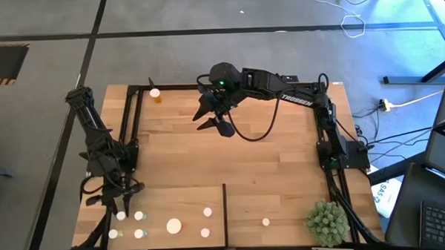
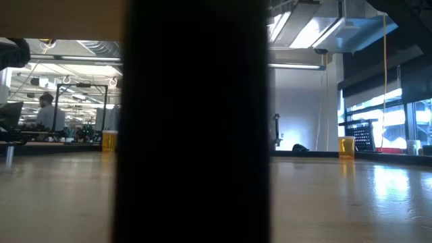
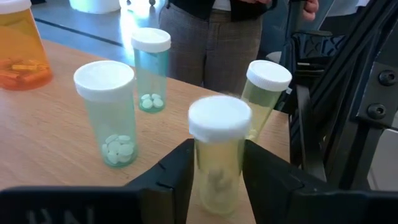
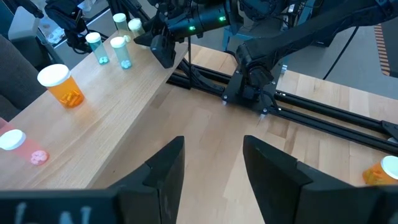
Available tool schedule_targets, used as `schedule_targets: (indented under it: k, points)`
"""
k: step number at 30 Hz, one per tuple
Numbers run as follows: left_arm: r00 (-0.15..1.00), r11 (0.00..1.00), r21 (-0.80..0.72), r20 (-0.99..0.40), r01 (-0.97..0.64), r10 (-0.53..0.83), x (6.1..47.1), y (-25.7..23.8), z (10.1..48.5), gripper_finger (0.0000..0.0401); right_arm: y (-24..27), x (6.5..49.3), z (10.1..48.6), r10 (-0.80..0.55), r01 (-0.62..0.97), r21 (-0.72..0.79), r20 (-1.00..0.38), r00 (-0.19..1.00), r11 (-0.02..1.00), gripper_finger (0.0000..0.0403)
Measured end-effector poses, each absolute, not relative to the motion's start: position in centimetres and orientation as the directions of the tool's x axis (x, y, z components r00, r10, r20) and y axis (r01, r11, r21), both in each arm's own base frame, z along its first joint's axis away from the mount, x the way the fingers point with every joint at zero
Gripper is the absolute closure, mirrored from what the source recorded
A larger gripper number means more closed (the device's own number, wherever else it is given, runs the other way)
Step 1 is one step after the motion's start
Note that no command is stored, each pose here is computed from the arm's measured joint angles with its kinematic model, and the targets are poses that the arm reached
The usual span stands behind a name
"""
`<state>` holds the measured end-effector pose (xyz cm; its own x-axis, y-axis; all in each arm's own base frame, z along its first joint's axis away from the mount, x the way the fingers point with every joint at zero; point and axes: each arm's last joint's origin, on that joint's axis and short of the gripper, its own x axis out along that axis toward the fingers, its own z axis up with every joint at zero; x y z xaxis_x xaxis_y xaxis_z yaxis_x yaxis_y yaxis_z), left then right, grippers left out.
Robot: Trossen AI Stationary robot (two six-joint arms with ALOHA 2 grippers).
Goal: Pick and place medicine bottles onto shelf by color
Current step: Put the top right yellow pill bottle on the shelf aligned with the other yellow pill bottle
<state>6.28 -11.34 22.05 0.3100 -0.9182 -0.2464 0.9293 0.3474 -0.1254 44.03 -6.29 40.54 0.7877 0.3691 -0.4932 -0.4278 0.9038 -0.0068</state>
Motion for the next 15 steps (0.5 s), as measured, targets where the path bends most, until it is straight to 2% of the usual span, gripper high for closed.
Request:
schedule_targets:
  k: [15]
  points:
    - [0.314,0.343,-0.163,-0.180,0.925,-0.932,5.97,-10.86,22.69,0.0259,-6.29,44.04,40.54,0.369,-0.428,-0.007,-0.493,0.788,0.904,0.0237]
